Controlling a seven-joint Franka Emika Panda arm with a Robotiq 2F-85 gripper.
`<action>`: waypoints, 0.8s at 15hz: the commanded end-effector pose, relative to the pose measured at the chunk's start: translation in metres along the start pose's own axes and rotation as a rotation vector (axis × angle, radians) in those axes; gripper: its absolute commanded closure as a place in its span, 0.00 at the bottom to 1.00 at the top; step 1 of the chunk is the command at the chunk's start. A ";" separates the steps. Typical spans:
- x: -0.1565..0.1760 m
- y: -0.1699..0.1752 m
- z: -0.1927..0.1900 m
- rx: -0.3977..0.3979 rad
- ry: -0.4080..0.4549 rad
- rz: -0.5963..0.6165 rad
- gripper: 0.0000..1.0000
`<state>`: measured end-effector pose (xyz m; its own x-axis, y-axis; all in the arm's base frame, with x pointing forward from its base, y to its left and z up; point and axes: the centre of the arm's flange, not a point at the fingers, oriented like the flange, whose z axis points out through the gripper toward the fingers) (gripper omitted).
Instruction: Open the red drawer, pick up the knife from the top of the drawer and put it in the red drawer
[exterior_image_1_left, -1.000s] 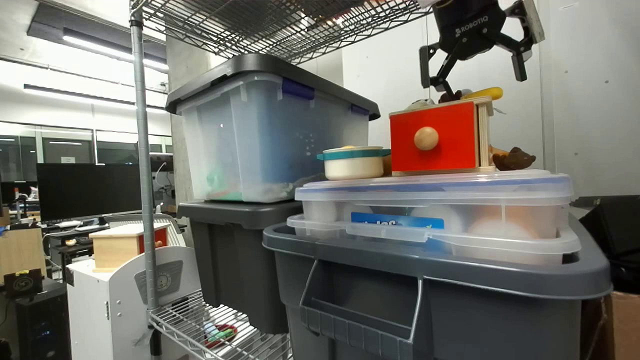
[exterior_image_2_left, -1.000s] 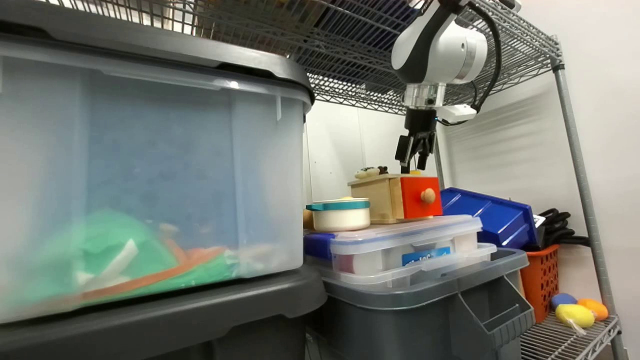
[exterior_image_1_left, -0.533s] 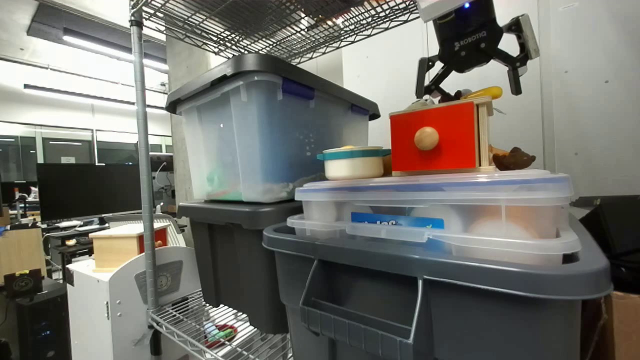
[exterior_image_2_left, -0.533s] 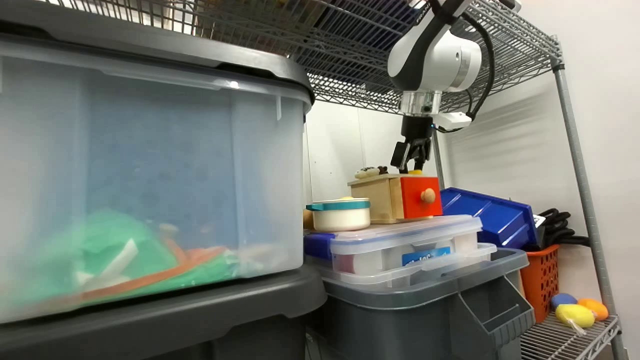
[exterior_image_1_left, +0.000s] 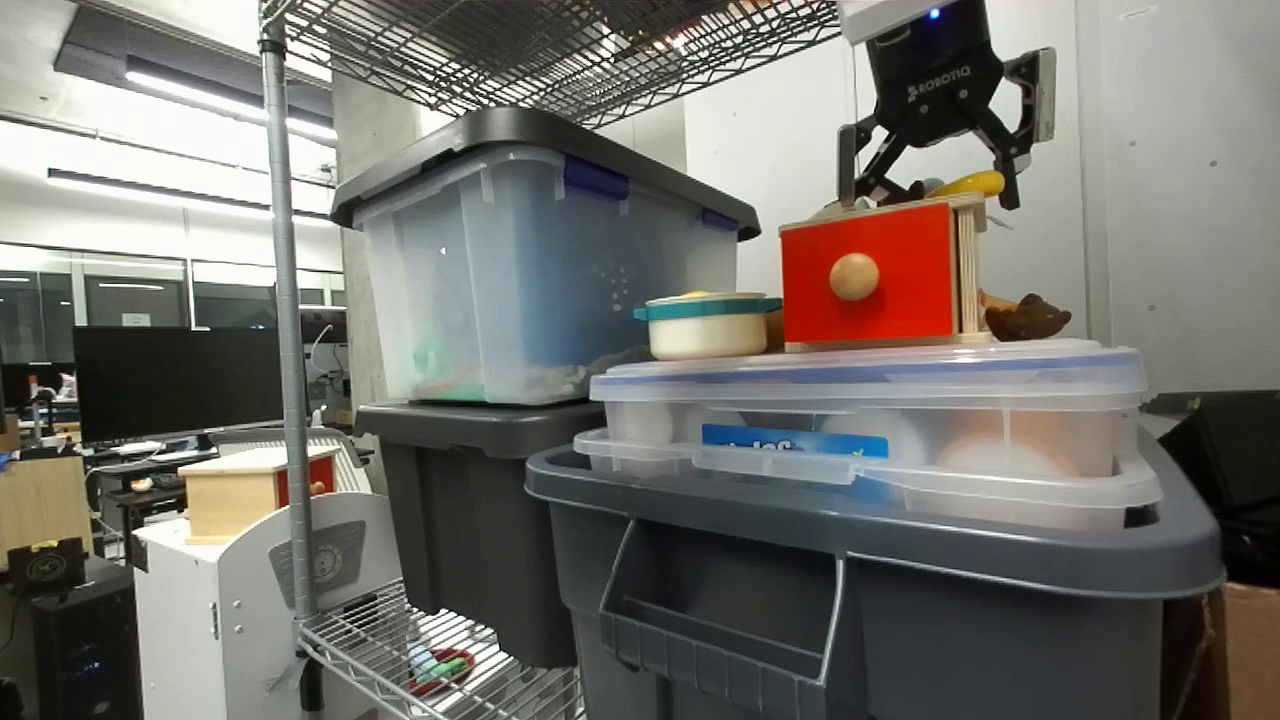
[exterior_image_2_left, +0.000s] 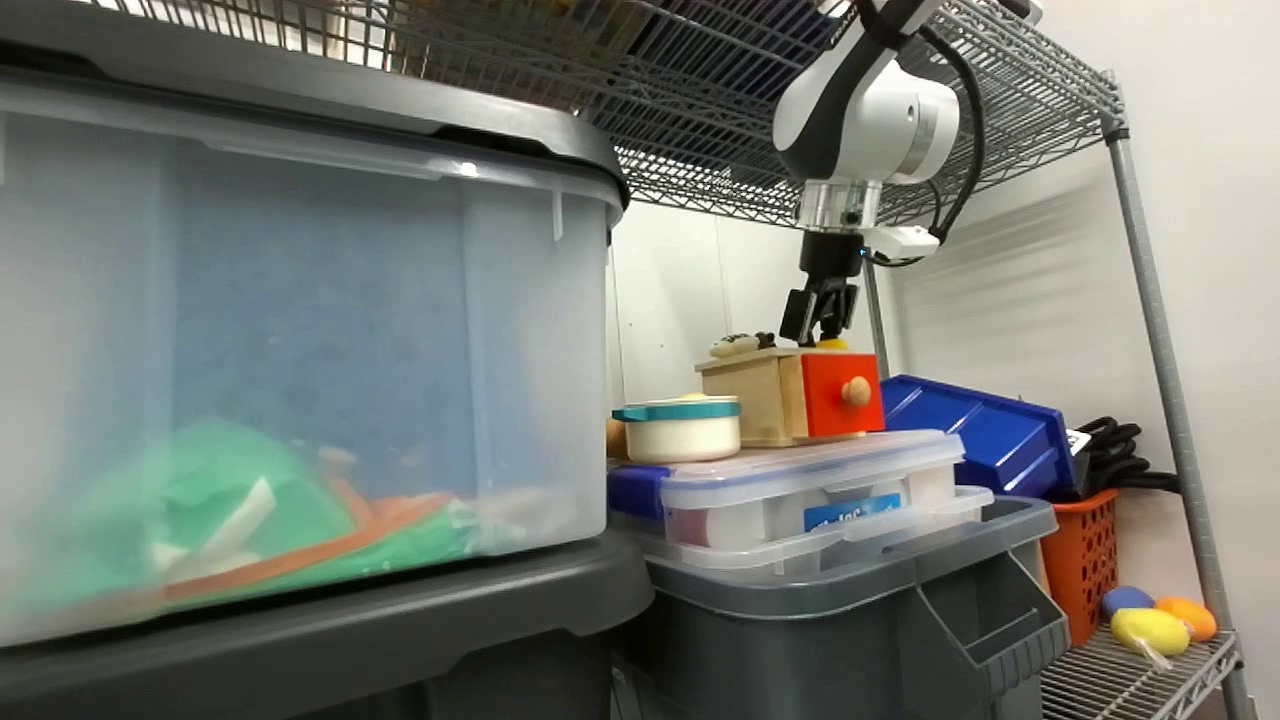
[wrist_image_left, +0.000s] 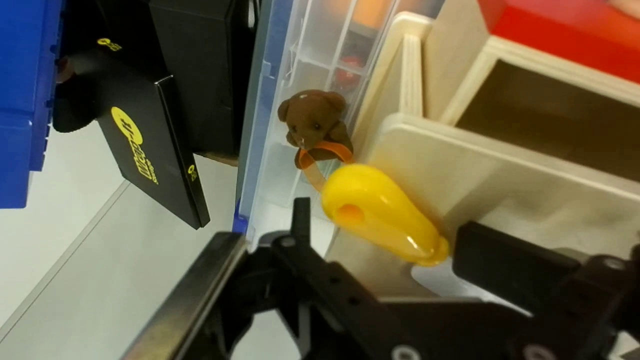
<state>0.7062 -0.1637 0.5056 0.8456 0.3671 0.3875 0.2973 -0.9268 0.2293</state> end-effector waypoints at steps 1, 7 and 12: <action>0.008 0.009 -0.013 0.023 0.009 -0.013 0.60; 0.015 0.013 -0.031 0.024 0.033 -0.016 0.99; 0.017 0.013 -0.034 0.052 0.038 -0.014 0.95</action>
<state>0.7074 -0.1625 0.5364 0.8311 0.3705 0.4147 0.3069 -0.9275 0.2135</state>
